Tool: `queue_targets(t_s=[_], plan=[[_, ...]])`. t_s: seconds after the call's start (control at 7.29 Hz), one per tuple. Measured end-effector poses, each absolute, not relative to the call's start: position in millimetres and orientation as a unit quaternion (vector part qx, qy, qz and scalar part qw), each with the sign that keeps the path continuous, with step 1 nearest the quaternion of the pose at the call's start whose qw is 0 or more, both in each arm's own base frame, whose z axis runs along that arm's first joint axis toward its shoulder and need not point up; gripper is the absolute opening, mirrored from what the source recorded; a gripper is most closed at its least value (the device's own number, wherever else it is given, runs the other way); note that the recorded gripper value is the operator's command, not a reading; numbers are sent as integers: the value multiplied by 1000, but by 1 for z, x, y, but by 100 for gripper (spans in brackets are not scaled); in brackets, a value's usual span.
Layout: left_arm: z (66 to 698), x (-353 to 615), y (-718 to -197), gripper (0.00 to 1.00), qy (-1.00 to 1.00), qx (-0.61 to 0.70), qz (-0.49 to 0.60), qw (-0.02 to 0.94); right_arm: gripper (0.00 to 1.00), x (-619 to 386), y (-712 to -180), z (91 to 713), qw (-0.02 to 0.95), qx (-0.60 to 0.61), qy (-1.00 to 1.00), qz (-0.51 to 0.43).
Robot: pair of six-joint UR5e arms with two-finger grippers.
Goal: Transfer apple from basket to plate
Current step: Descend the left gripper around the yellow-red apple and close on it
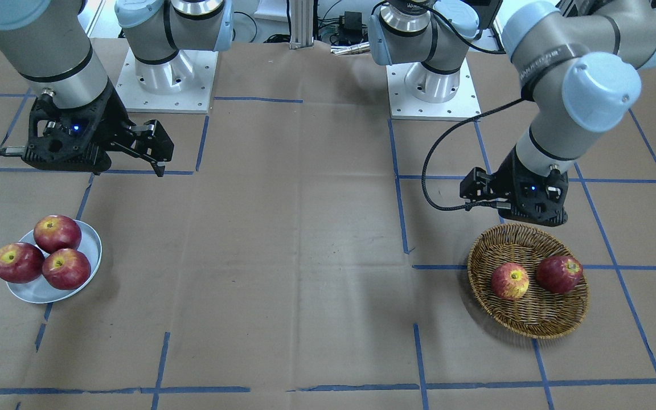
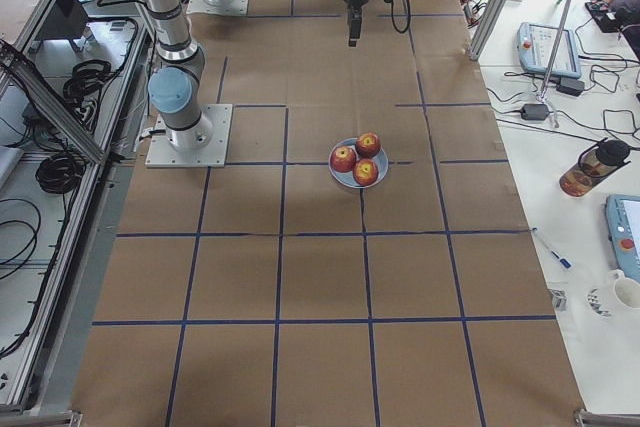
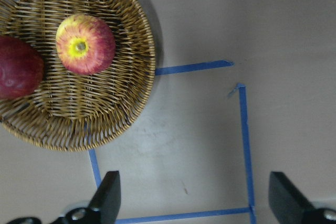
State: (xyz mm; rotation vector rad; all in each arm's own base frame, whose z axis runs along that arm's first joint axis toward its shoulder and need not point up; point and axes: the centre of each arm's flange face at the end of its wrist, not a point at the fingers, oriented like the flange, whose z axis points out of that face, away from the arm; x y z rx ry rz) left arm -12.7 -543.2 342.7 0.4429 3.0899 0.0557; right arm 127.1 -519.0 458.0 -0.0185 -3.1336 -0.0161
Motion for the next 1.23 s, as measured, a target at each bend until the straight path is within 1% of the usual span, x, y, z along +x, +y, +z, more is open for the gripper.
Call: queue_targets(t_s=[0.27,0.55,0.82,1.23], plan=[[299,19,-578,99,969,245,-4,20,100,127,-519,458,4,-6,-1000,-5],[262,29,-597,99,951,306,-17,28,100,127,-519,458,4,-6,-1000,-5],[239,39,-604,99,942,334,-10,22,100,127,-520,457,4,-6,-1000,-5],[213,46,-602,99,942,335,9,11,100,127,-522,455,4,-7,-1000,-4]])
